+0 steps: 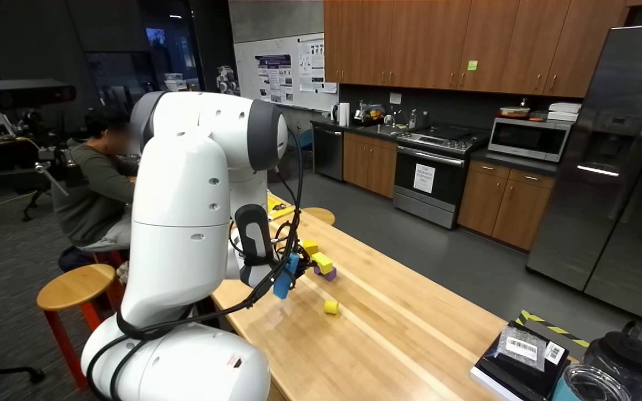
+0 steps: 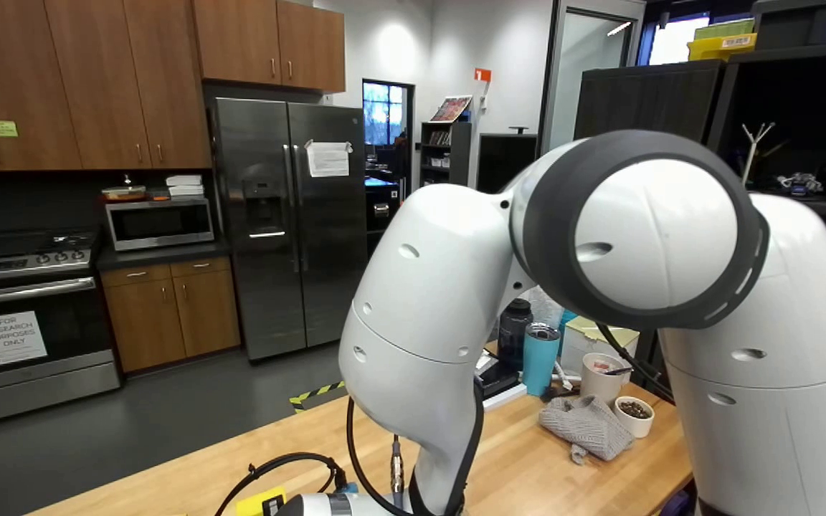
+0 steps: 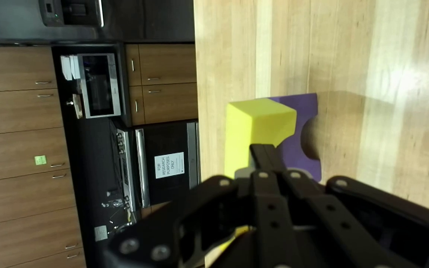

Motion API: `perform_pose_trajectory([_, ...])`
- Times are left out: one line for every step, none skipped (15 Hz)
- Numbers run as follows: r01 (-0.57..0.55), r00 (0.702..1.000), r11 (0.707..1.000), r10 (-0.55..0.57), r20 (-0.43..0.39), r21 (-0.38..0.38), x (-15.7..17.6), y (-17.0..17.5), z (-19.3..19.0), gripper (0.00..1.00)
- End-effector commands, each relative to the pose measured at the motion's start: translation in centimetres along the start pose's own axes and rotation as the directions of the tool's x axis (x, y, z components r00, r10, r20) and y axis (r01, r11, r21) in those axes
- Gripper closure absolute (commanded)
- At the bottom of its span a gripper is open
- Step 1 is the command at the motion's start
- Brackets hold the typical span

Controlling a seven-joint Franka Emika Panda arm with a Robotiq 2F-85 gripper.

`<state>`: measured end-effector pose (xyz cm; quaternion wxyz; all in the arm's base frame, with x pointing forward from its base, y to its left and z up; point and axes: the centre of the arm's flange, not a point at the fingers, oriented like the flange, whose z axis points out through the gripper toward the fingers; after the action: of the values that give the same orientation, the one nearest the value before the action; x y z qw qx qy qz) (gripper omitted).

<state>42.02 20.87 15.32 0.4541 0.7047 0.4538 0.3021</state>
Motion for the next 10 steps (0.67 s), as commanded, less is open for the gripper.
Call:
perform_pose_trajectory([0.006,1.0,1.0,-0.006,-0.013,0.006,-0.1,0.59,0.92,1.0])
perform_pose_trajectory([0.004,1.0,1.0,-0.004,-0.013,0.007,-0.12,0.63,0.97,1.0])
perform_pose_trajectory([0.003,1.0,1.0,-0.003,-0.012,0.007,-0.12,0.67,1.01,1.0])
perform_pose_trajectory([0.001,1.0,1.0,-0.001,-0.012,0.008,-0.1,0.73,1.06,1.0])
perform_pose_trajectory([-0.001,1.0,1.0,0.001,-0.012,0.008,-0.09,0.78,1.11,1.0])
perform_pose_trajectory([-0.002,1.0,1.0,0.002,-0.011,0.008,-0.1,0.8,1.14,1.0])
perform_pose_trajectory([-0.003,1.0,1.0,0.003,-0.011,0.008,-0.1,0.82,1.17,1.0])
perform_pose_trajectory([-0.004,1.0,1.0,0.004,-0.011,0.008,-0.13,0.83,1.18,1.0])
perform_pose_trajectory([-0.004,1.0,1.0,0.004,-0.01,0.008,-0.19,0.8,1.18,1.0])
perform_pose_trajectory([-0.005,1.0,1.0,0.005,-0.009,0.009,-0.26,0.76,1.15,1.0])
